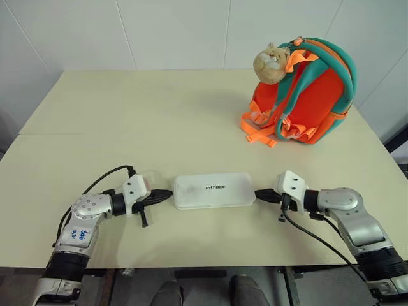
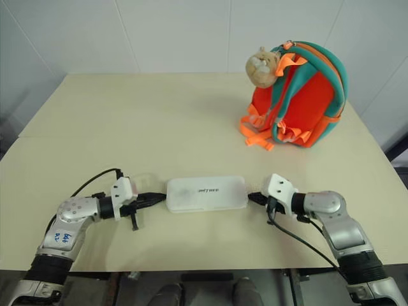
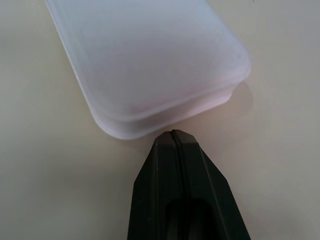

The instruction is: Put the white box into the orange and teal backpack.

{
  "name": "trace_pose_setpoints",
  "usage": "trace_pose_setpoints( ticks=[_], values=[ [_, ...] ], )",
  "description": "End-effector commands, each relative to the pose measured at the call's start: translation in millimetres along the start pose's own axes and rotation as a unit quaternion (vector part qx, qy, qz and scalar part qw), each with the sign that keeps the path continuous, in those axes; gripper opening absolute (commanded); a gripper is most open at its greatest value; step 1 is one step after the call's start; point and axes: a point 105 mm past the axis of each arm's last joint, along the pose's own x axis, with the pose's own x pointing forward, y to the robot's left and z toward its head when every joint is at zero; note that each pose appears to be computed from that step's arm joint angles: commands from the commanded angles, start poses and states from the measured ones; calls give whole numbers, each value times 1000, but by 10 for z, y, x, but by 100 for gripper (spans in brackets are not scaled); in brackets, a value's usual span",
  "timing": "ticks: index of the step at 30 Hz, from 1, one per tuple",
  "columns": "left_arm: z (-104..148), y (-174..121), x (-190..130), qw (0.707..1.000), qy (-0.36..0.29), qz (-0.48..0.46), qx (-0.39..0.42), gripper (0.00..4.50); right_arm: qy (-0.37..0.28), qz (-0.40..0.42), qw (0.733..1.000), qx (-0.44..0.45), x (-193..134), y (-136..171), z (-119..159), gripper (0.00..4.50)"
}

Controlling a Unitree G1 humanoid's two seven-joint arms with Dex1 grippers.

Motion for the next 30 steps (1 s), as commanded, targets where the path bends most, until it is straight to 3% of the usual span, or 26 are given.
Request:
trace_pose_setpoints(
  ticks=[1, 4, 7, 13, 16, 24, 30],
  values=[
    [-35, 232, -170, 997, 22, 65, -21, 40, 6, -28, 1000, 4, -200, -152, 14, 86],
    [-33, 263, -254, 997, 27, 61, -45, 114, -1, -28, 999, 17, -301, -203, 102, 179],
    [41, 287, -300, 989, -5, 57, -133, 197, -18, -15, 998, 50, -375, -234, 273, 273],
    [102, 260, -374, 937, -4, 21, -349, 367, -35, 36, 989, 137, -294, -123, 509, 450],
    [78, 337, -346, 903, -15, 42, -427, 449, -30, 54, 981, 182, -164, -49, 575, 450],
    [-21, 120, -197, 827, 38, 13, -561, 449, 37, 49, 972, 227, -11, 9, 441, 450],
    [144, -111, -83, 777, 29, -62, -626, 449, 32, 65, 969, 237, -4, 64, 510, 450]
  ],
)
